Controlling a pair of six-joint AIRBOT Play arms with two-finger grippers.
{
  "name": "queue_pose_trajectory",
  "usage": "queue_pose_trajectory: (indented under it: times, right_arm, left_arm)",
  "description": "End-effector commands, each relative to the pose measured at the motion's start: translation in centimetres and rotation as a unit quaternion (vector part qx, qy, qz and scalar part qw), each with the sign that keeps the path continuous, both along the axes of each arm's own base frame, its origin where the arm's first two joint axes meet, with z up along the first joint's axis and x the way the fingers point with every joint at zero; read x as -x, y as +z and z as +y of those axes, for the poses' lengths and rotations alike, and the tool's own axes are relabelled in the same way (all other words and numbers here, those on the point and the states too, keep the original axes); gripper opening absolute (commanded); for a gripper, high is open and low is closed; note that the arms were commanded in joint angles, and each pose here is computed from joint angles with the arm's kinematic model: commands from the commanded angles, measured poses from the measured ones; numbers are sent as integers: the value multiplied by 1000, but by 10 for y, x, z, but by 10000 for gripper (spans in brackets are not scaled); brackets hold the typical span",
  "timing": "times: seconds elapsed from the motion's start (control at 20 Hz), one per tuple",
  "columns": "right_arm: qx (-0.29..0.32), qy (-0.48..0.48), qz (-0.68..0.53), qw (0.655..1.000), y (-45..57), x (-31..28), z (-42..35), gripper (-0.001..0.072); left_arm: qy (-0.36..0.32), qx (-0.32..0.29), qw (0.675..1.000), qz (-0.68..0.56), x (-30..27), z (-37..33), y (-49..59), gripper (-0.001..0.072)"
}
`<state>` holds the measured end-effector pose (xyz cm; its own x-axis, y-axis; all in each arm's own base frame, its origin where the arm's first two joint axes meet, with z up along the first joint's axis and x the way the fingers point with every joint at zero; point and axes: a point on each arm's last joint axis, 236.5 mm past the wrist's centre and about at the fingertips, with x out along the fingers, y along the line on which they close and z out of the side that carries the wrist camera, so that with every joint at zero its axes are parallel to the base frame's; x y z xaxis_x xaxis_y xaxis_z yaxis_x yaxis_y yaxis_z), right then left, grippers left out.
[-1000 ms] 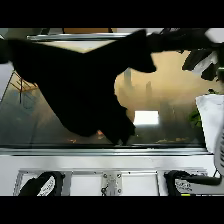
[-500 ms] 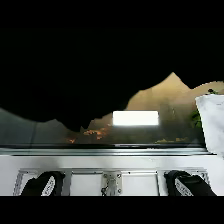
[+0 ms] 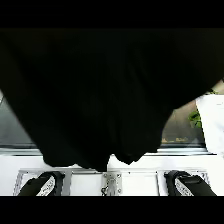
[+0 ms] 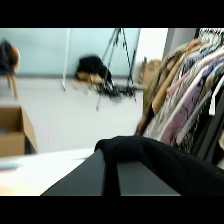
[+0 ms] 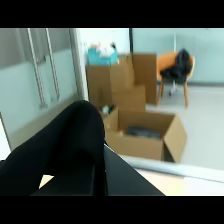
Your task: Fold the clothes and pants, and hang the long-sleeved shirts on hangers.
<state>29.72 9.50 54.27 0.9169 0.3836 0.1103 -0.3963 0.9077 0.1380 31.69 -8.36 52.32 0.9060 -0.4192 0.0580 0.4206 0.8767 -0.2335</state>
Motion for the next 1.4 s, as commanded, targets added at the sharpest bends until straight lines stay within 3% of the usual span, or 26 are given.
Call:
queue_pose_trajectory:
  times: [0.0, 0.15, 0.3, 0.35, 0.4, 0.45, 0.5, 0.6, 0.7, 0.9, 1.15, 1.35]
  right_arm:
    - [18, -32, 146, 989, -85, -79, -11, 22]
    - [61, -94, 318, 942, -211, -160, -48, 22]
    - [50, -130, 457, 879, -332, -212, -98, 24]
    - [31, -148, 486, 861, -359, -220, -118, 28]
    - [17, -160, 512, 844, -383, -223, -138, 174]
    - [4, -168, 533, 829, -399, -221, -154, 502]
    - [-8, -176, 549, 817, -407, -215, -170, 688]
    - [-2, -185, 552, 813, -403, -202, -191, 687]
    - [21, -182, 537, 823, -383, -188, -197, 686]
    - [27, -163, 515, 841, -352, -158, -175, 685]
    - [16, -118, 515, 849, -351, -127, -130, 685]
    - [33, -88, 523, 847, -357, -121, -100, 685]
  left_arm:
    - [-25, 35, 988, 145, -96, 1, -106, 15]
    - [-49, 41, 964, 256, -169, -21, -217, 15]
    - [-92, 21, 941, 323, -216, -71, -304, 16]
    - [-104, 18, 935, 338, -227, -85, -323, 135]
    - [-113, 14, 931, 347, -236, -95, -336, 563]
    - [-117, 18, 927, 357, -242, -99, -343, 704]
    - [-117, 21, 922, 368, -245, -97, -347, 679]
    - [-78, 12, 908, 413, -243, -66, -359, 679]
    - [-30, -34, 879, 474, -219, -22, -385, 679]
    - [40, -84, 805, 586, -129, 42, -458, 679]
    - [44, -45, 687, 724, 23, 52, -565, 679]
    - [23, 59, 659, 750, 79, 10, -605, 679]
